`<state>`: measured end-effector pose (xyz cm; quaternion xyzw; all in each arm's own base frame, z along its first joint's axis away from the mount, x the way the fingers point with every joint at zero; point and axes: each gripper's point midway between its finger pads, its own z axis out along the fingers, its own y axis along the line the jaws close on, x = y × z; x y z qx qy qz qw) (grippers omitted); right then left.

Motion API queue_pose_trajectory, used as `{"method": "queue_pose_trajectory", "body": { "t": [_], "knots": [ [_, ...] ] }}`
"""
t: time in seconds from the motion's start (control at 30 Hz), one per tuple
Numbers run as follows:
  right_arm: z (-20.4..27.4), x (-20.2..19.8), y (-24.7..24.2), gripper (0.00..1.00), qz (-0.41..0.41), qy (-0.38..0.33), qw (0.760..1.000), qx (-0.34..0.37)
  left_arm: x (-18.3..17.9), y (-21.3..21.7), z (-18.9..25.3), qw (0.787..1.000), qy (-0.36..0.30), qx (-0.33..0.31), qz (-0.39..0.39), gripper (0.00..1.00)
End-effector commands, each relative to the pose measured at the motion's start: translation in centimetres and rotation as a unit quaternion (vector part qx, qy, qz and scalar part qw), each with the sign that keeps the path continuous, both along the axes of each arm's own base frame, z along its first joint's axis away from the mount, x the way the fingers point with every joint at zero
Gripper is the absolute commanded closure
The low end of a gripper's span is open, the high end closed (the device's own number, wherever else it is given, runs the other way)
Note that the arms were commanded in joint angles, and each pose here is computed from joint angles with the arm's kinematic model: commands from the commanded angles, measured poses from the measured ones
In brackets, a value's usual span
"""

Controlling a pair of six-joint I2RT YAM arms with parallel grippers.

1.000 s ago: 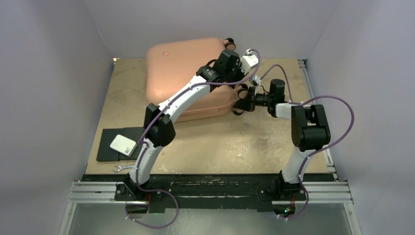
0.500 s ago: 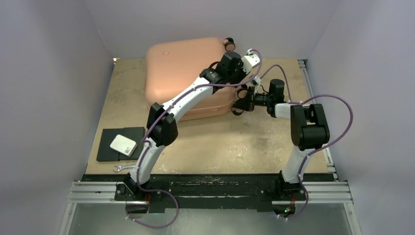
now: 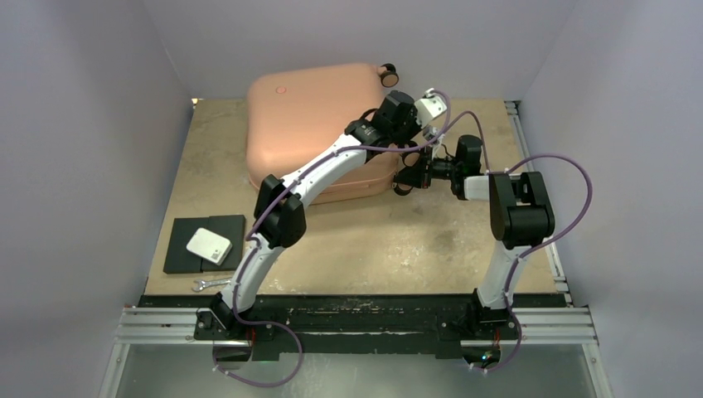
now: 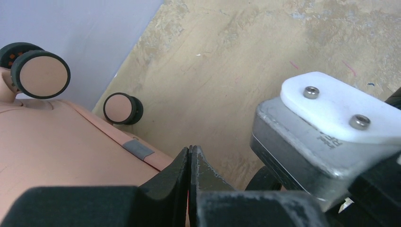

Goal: Pack the luggage
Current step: Zip the luggage at the center of the board.

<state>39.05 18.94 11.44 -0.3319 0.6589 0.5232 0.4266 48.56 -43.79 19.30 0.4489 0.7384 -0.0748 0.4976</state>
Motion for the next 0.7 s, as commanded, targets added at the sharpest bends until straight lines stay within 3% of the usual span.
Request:
{"method": "queue_pose_trajectory", "body": {
  "t": [0.0, 0.27, 0.43, 0.6, 0.67],
  "knots": [
    [-3.8, 4.3, -4.3, 1.0, -0.161, 0.165, 0.973, -0.003, -6.9, 8.2, -14.2, 0.954, 0.21, 0.212, -0.017, 1.0],
    [-6.4, 4.5, -5.8, 1.0, -0.167, 0.243, 0.956, 0.008, -10.6, 8.2, -15.1, 0.94, 0.274, 0.195, -0.053, 1.0],
    [-5.9, 4.9, -6.0, 1.0, -0.162, 0.223, 0.961, 0.002, -11.8, 8.3, -15.5, 0.935, 0.296, 0.187, -0.064, 1.0],
    [-4.0, 4.4, -5.4, 0.93, -0.134, 0.204, 0.969, 0.029, -11.7, 8.5, -15.7, 0.934, 0.297, 0.188, -0.058, 1.0],
    [-3.3, 3.9, -4.9, 0.78, -0.114, 0.19, 0.975, 0.034, -11.7, 8.3, -15.5, 0.935, 0.297, 0.184, -0.057, 1.0]
  ]
}}
